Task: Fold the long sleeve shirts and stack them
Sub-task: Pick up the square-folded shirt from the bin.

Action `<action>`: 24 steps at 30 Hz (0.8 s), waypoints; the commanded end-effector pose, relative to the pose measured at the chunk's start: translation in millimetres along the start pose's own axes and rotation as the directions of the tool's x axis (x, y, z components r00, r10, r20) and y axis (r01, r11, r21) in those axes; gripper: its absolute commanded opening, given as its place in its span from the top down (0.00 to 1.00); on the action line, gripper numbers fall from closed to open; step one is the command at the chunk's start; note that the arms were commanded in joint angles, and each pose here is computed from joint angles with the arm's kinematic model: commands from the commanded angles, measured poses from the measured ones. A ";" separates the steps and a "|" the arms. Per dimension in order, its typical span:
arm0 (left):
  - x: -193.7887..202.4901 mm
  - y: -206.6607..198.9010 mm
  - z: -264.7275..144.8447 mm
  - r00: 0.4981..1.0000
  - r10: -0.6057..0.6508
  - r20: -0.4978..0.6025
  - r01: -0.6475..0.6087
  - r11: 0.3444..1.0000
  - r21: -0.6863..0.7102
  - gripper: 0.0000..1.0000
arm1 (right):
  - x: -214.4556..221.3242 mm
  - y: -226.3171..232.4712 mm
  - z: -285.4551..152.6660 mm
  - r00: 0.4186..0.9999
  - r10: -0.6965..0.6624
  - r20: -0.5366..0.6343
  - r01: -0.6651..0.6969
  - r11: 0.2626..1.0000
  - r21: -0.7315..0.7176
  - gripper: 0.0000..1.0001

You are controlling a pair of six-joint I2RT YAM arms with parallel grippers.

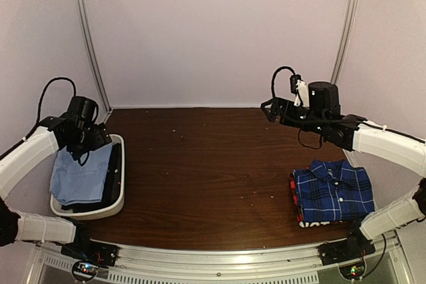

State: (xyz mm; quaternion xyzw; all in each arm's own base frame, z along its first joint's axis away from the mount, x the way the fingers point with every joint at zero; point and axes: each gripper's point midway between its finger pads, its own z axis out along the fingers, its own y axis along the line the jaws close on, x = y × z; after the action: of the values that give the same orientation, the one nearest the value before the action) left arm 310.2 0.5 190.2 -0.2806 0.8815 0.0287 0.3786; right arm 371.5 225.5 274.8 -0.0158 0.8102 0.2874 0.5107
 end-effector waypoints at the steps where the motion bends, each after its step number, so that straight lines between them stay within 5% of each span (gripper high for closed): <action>1: 18.6 24.5 20.4 0.997 -0.037 -0.071 0.031 0.996 -0.078 0.03 | -3.4 1.7 2.0 1.000 -0.012 0.020 0.012 1.000 -0.016 0.00; 20: 66.5 50.4 102.6 0.972 -0.059 -0.226 0.021 0.986 -0.168 0.23 | 3.9 -3.7 -1.9 1.000 -0.013 0.013 0.013 1.000 -0.006 0.00; 24: 74.0 58.2 109.1 0.969 -0.066 -0.239 0.015 0.978 -0.208 0.42 | 4.8 -4.8 -3.2 1.000 -0.012 0.010 0.012 1.000 -0.005 0.00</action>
State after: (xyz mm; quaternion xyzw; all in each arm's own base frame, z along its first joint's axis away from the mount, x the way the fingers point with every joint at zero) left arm 306.8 38.0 61.1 -0.3325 0.9111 0.0716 0.2327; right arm 370.5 225.2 265.5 -0.0179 0.8126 0.2852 0.5080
